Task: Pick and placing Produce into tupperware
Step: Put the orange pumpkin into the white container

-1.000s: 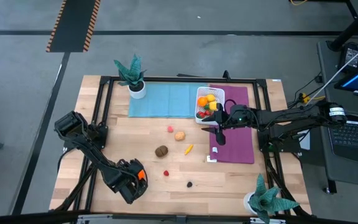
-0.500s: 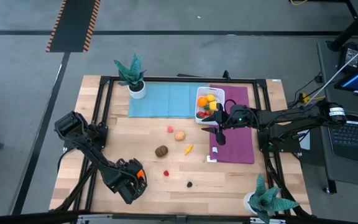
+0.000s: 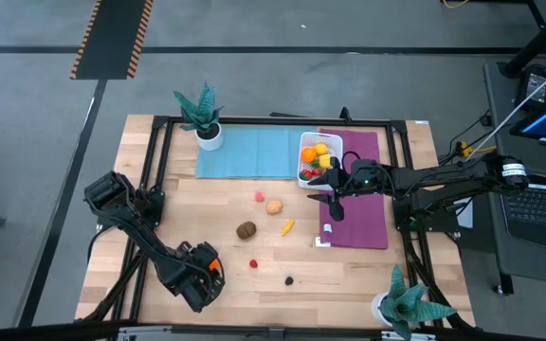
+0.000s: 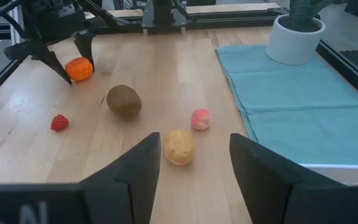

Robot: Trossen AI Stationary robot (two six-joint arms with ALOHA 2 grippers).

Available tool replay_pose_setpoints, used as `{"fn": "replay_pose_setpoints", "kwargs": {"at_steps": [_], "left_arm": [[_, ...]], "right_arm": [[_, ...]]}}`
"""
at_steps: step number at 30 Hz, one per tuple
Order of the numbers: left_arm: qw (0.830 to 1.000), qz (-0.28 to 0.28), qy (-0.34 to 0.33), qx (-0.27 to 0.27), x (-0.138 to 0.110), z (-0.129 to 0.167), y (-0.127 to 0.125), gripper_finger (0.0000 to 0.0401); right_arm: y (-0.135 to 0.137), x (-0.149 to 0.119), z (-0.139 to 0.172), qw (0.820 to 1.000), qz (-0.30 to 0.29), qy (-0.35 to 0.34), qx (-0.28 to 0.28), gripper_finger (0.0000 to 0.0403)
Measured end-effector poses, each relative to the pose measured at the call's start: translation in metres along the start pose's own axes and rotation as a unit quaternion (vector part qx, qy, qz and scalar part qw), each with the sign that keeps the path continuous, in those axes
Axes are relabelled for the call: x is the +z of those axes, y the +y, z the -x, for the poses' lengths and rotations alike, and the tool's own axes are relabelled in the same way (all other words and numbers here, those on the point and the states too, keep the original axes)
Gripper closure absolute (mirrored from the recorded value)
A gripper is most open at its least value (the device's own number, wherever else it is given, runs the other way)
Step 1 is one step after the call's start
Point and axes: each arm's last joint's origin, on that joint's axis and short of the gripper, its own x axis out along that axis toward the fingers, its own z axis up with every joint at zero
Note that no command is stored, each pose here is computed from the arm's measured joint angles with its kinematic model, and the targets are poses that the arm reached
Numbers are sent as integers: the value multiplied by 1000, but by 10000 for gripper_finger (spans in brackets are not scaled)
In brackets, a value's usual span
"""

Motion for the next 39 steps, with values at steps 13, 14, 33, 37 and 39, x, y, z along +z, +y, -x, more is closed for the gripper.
{"fn": "replay_pose_setpoints", "kwargs": {"at_steps": [13, 14, 33, 37, 39], "left_arm": [[992, -42, -105, -55, 21, 37, 4, 164], [990, -48, -116, -56, 22, 38, 4, 164], [923, -203, -279, -172, 90, 6, -29, 164], [889, -230, -326, -223, 108, 9, -36, 164], [864, -244, -355, -261, 118, 9, -37, 164]], "right_arm": [[0, 0, 0, 1000, 13, 0, 0, 208], [0, 0, 0, 1000, 18, 0, 1, 208], [1, 0, 0, 999, 40, -1, 23, 208], [2, 0, 0, 999, 40, -1, 32, 208], [2, 0, 0, 999, 41, -1, 32, 208]]}}
